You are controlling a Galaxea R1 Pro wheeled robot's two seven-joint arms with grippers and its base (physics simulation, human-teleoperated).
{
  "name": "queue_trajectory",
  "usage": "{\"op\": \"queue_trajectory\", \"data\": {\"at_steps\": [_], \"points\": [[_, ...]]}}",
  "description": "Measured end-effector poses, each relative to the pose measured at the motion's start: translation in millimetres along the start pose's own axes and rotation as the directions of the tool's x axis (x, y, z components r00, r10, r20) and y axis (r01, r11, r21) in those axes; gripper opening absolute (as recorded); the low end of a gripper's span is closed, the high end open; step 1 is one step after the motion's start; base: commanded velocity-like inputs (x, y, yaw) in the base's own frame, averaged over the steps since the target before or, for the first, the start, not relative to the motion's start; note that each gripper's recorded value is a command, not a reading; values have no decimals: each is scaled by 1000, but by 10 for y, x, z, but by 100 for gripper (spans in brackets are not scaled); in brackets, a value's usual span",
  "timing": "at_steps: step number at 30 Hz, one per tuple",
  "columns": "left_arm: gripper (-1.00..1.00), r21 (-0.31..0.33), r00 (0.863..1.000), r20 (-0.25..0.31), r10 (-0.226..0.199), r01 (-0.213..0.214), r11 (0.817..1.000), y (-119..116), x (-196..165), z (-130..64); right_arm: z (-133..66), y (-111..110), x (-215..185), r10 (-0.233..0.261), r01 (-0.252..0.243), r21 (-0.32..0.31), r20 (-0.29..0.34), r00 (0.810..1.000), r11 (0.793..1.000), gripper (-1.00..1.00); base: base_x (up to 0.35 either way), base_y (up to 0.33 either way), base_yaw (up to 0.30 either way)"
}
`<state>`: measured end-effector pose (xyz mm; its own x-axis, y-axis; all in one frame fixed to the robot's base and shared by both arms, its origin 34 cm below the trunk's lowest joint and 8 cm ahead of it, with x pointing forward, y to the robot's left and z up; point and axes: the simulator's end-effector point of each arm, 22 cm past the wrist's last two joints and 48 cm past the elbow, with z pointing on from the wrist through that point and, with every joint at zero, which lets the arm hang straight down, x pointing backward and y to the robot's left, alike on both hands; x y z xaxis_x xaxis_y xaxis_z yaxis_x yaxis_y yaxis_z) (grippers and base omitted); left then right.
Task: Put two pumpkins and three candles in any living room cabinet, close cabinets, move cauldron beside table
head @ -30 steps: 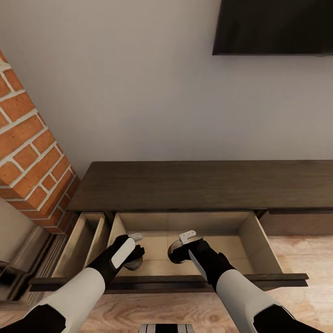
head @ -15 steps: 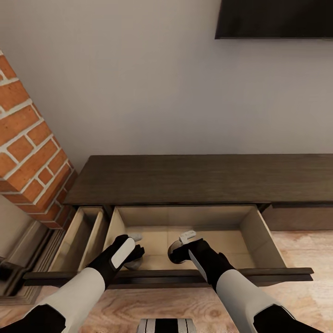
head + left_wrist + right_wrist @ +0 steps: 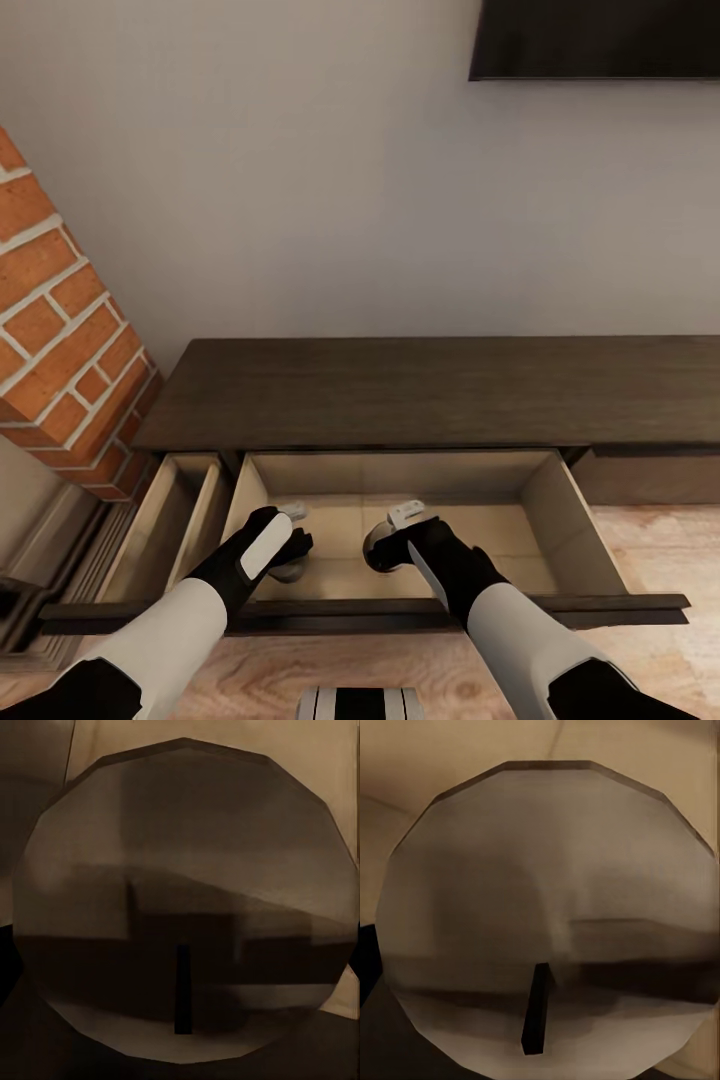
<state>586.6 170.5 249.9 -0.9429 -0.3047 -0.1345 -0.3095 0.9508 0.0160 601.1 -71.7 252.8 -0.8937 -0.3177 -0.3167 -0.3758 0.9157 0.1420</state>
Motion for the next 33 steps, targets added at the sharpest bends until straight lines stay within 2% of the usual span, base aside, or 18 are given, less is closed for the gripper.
{"op": "queue_trajectory", "data": {"at_steps": [4, 12, 14, 16, 19, 30, 33], "points": [[-100, 0, 1000, 1, 2, -2, 1000, -5, 1, 0, 19, 0, 66, 3, -3, 0, -14, 1000, 1000, -100, 25, 0, 0], [-100, 0, 1000, 4, 0, 0, 1000, -11, 2, 2, 104, -3, 385, 12, -12, 0, -81, 997, 1000, -100, 1, 0, 0], [-100, 1, 1000, 9, -5, 5, 1000, -14, -9, 2, 112, 10, 415, 34, -34, -4, -86, 996, 999, -100, 0, 0, 0], [-100, 2, 1000, 11, -8, 8, 1000, -14, -14, 2, 117, 30, 421, 81, -82, -9, -85, 993, 997, -100, 0, 0, 0], [-100, 1, 1000, 12, -9, 9, 1000, -9, -15, 4, 120, 13, 421, 108, -108, 1, -83, 991, 994, -100, 0, 0, 0], [-100, -7, 1000, 2, -7, 7, 1000, 14, 31, 30, 118, 9, 410, 115, -115, 3, -80, 990, 993, -100, 0, 0, 0], [-100, -34, 1000, -22, 15, -15, 999, 85, 159, 94, 118, 9, 411, 115, -115, 4, -80, 990, 993, -100, 0, 0, 0]]}}
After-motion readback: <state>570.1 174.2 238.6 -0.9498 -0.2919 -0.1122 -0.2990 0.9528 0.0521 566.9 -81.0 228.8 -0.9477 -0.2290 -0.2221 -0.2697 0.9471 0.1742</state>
